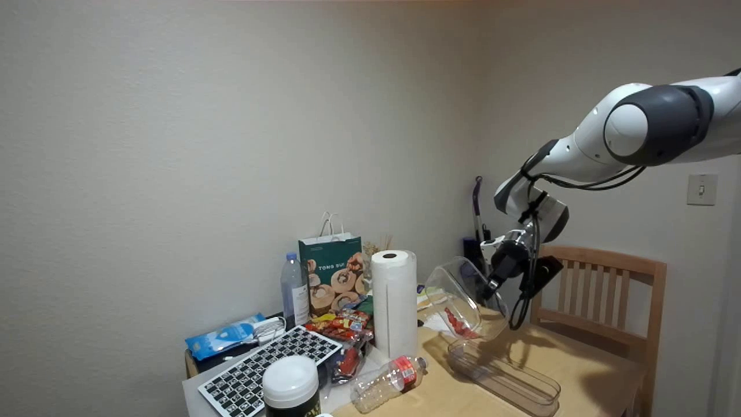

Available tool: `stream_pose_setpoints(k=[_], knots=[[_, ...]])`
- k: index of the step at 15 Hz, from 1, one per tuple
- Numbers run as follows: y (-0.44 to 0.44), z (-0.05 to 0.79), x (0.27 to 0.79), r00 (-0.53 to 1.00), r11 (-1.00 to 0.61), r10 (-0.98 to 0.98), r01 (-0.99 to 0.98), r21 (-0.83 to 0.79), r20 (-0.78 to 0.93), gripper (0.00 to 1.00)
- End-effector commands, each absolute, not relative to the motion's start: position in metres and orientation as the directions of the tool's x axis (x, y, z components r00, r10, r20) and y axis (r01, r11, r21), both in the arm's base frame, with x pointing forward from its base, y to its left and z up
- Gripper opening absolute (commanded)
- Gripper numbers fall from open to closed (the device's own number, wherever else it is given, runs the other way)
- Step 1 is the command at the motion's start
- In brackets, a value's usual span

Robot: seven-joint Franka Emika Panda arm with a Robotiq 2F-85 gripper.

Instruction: Pour the contents from the container on the left to the container on the right

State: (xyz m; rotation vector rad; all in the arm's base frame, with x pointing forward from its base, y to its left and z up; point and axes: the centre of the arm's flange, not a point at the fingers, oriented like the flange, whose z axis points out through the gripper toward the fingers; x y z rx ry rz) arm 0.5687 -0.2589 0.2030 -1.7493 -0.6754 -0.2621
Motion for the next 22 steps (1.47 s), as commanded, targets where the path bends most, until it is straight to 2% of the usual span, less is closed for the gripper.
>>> stream_pose_setpoints(k=[1,6,7,8,9,11,14,22], knots=[[-0.282,0.204,0.562,0.811,-0.114,0.212,0.575,-0.81,0.545,0.06],[-0.283,0.195,0.564,0.819,-0.054,0.156,0.565,-0.823,0.552,0.06],[-0.278,0.196,0.567,0.846,-0.06,0.158,0.522,-0.851,0.509,0.06],[-0.266,0.2,0.57,0.884,-0.145,0.186,0.456,-0.878,0.429,0.06],[-0.277,0.188,0.559,0.85,-0.1,0.174,0.518,-0.849,0.498,0.07],[-0.269,0.188,0.565,0.871,-0.119,0.188,0.48,-0.869,0.455,0.05],[-0.27,0.177,0.563,0.849,-0.015,0.159,0.513,-0.858,0.504,0.06],[-0.287,0.153,0.551,0.838,0.068,0.059,0.539,-0.84,0.542,0.06]])
